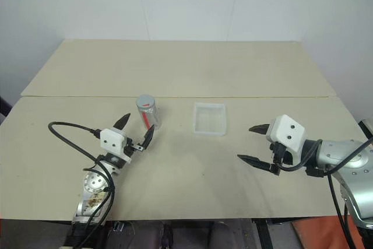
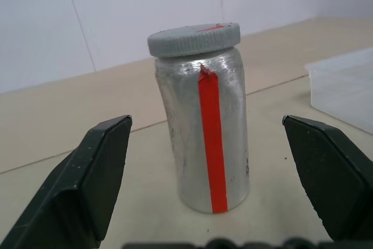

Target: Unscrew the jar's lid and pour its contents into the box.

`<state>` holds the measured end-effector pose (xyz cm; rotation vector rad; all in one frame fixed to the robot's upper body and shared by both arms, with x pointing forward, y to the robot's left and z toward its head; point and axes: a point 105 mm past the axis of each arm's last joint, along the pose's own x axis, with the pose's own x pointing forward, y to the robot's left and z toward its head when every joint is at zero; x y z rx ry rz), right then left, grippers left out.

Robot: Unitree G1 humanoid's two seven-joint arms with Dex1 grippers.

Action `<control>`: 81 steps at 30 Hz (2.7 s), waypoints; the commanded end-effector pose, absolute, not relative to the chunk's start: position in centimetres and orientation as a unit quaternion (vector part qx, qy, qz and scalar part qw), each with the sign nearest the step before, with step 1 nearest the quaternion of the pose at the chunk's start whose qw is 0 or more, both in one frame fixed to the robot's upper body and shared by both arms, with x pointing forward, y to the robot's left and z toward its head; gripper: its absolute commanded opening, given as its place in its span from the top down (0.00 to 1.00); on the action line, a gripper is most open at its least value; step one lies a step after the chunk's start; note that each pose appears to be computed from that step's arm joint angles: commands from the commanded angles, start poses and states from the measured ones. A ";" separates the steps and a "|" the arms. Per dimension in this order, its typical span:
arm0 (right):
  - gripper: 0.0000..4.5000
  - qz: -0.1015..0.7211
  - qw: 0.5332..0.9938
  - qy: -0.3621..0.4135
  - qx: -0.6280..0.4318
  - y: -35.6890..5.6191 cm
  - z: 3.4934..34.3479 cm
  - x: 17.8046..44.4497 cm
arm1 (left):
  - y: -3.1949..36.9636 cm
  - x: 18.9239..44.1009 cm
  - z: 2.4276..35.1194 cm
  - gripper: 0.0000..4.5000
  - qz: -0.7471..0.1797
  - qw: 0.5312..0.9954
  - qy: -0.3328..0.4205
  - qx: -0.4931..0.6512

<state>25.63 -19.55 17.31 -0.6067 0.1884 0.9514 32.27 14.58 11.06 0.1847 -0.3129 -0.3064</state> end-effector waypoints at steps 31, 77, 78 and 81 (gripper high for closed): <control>0.01 0.439 0.844 0.069 -0.302 -19.9 18.5 25.9 | 12.1 36.3 11.4 0.00 -0.090 0.974 -0.192 0.079; 0.00 0.411 0.881 -0.017 -0.234 -17.1 21.2 26.6 | 12.0 35.8 16.3 0.55 -0.145 0.971 -0.191 0.002; 0.00 0.414 0.883 -0.033 -0.221 -16.3 21.6 26.6 | 12.1 35.5 16.8 0.55 -0.159 0.969 -0.190 -0.007; 0.00 0.408 0.895 -0.082 -0.161 -13.4 22.7 27.3 | 12.0 34.6 17.7 0.55 -0.203 0.963 -0.173 -0.034</control>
